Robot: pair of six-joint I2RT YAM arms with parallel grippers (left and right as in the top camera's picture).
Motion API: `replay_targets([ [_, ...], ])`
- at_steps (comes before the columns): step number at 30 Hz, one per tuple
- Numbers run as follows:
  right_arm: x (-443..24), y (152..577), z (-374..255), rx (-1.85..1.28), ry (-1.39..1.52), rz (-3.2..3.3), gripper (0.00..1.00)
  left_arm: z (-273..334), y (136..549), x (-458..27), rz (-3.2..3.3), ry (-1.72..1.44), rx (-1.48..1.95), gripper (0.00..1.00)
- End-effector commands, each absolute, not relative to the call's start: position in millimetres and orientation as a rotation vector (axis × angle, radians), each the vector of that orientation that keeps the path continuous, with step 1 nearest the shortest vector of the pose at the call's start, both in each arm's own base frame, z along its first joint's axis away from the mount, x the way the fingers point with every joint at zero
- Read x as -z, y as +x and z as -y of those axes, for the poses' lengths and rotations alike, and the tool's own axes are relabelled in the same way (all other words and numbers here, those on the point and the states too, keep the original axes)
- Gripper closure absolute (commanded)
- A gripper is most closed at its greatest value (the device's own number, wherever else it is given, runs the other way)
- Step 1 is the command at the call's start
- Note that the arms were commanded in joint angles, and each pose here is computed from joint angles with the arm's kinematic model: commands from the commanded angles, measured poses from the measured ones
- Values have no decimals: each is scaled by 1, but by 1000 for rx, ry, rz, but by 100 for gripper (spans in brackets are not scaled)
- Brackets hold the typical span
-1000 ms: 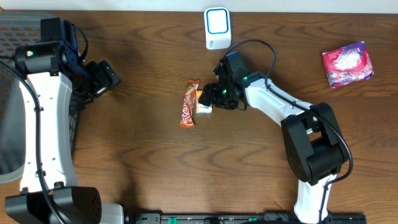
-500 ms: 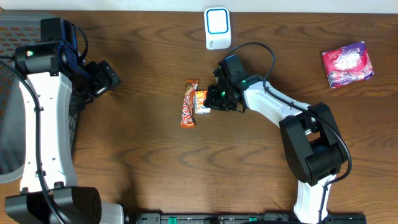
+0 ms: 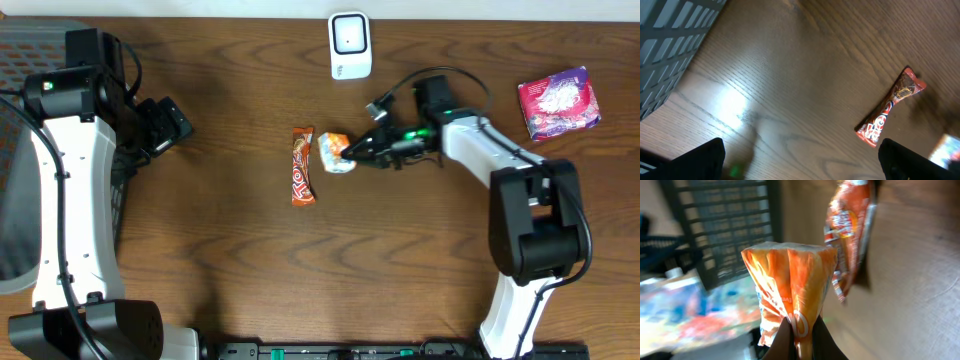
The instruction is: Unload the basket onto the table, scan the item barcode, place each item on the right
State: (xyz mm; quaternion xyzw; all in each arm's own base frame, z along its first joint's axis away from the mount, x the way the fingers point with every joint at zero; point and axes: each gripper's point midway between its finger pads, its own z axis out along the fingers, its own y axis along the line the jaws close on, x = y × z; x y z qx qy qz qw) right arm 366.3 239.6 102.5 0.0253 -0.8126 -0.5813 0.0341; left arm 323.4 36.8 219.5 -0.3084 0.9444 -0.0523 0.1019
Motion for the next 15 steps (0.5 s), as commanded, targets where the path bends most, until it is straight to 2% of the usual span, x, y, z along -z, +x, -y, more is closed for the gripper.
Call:
replay_targets([
  [1, -134, 357, -232, 2066, 227, 2295, 99, -39, 322, -216, -2799, -921, 133, 2],
  [11, -113, 358, -219, 1938, 173, 2421, 99, -39, 322, -216, -2799, -921, 133, 2],
  [13, -92, 358, -213, 1773, 127, 2539, 99, -39, 322, -216, -2799, -921, 133, 2],
  [15, -58, 356, -196, 1474, 37, 2697, 99, -39, 322, -216, -2799, -921, 133, 2],
])
